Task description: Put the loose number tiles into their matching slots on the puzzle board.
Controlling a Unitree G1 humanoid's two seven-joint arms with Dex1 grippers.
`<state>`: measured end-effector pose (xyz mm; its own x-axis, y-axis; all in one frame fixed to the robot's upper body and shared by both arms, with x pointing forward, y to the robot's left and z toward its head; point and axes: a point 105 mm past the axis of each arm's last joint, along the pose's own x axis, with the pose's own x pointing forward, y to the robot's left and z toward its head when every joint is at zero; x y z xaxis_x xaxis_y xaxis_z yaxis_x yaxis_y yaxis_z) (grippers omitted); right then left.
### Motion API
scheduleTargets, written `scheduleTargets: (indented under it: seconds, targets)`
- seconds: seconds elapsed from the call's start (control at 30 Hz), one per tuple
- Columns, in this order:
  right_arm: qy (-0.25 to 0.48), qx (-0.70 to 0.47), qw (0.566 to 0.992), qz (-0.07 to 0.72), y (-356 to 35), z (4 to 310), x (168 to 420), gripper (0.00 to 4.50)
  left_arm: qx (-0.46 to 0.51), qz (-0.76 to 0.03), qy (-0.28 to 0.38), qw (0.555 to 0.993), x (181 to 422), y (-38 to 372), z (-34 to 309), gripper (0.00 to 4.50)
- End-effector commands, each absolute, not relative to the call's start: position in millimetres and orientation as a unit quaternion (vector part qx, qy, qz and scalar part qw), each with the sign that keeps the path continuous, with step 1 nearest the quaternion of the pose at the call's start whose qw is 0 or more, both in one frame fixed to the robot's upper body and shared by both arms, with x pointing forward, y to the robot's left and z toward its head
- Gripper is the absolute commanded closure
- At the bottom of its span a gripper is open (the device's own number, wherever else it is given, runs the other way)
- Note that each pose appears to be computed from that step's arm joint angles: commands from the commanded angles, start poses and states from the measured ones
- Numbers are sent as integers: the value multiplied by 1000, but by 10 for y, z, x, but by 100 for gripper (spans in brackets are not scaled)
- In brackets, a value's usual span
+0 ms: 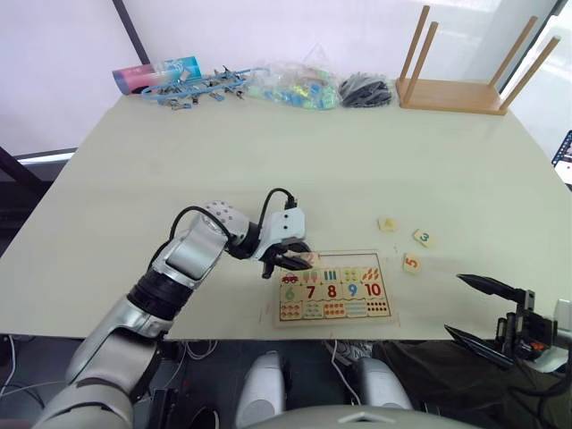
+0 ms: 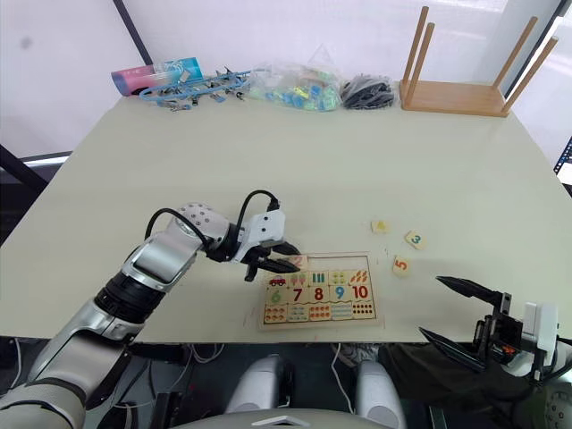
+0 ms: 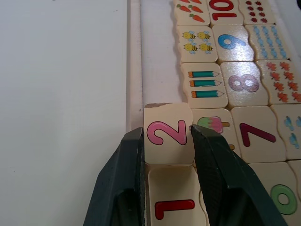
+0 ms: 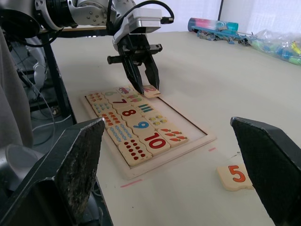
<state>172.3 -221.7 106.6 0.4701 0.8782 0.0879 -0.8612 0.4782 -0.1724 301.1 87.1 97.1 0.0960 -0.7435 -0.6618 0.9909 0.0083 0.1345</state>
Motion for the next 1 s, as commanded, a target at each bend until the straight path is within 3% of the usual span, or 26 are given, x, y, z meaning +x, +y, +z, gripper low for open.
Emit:
scheduleTargets:
  seconds: [0.03,0.3,0.4,0.5,0.53,0.63,1.0]
  targets:
    - [-98,-65,856,503,-2241,1136,1719,0,310,-646,192,671,3008,819,1057,352]
    - [-98,-65,856,503,-2221,1142,1720,0,317,-645,187,669,3010,818,1068,352]
    - [-99,-66,857,502,-2224,1144,1725,0,322,-640,180,674,3037,810,1075,199]
    - [-99,-68,857,501,-2227,1144,1726,0,320,-639,176,677,3048,794,1080,131]
    - [-99,-68,857,500,-2228,1144,1725,0,317,-641,177,677,3042,789,1083,82]
    - [-97,-69,858,500,-2234,1139,1717,0,307,-642,172,681,3042,778,1116,6]
    - [-97,-68,859,498,-2235,1139,1724,0,269,-623,139,721,3293,921,1349,6]
